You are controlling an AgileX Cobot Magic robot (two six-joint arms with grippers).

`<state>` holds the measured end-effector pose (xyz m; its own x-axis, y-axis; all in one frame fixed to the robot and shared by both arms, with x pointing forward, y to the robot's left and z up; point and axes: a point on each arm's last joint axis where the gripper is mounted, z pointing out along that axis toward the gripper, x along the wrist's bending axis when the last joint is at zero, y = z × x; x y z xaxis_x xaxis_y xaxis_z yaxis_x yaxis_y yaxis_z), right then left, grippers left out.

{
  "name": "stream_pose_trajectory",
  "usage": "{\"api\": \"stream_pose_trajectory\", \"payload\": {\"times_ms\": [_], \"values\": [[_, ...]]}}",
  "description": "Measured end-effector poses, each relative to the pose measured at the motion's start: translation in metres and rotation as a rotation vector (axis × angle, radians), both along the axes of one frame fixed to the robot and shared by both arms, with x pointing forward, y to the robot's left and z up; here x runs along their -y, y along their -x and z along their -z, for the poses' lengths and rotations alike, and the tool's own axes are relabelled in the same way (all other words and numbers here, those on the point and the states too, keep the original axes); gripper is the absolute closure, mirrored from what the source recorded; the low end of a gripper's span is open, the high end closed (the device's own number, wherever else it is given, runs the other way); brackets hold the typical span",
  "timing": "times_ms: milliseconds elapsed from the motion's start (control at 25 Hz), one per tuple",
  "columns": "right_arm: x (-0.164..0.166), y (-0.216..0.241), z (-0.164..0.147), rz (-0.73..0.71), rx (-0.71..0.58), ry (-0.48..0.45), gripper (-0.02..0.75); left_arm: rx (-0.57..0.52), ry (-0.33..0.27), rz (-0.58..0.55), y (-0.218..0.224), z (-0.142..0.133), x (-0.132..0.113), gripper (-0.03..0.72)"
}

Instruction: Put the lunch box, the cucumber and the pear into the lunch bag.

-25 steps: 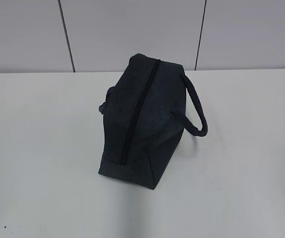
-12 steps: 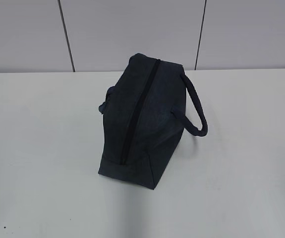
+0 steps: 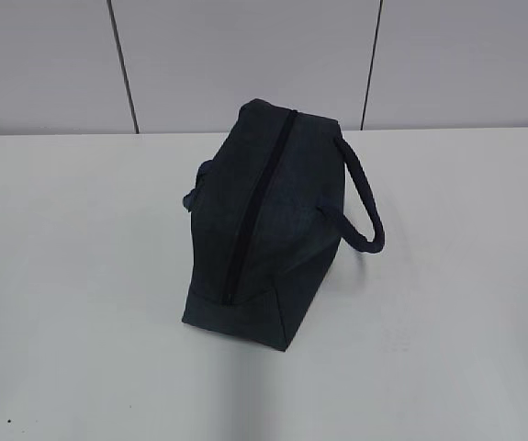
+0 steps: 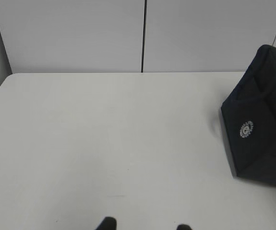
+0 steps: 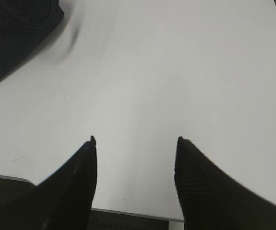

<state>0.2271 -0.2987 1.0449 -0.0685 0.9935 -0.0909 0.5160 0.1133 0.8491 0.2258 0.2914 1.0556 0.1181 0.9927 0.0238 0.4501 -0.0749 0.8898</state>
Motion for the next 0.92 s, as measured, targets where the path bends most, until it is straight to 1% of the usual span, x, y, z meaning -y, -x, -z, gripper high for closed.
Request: {"api": "stream_pose_trajectory", "payload": {"times_ms": [920], "values": [[0.0,0.0,0.0,0.0,0.0,0.0,0.325,0.0,0.0,0.001,0.0,0.0,0.0,0.445]]}}
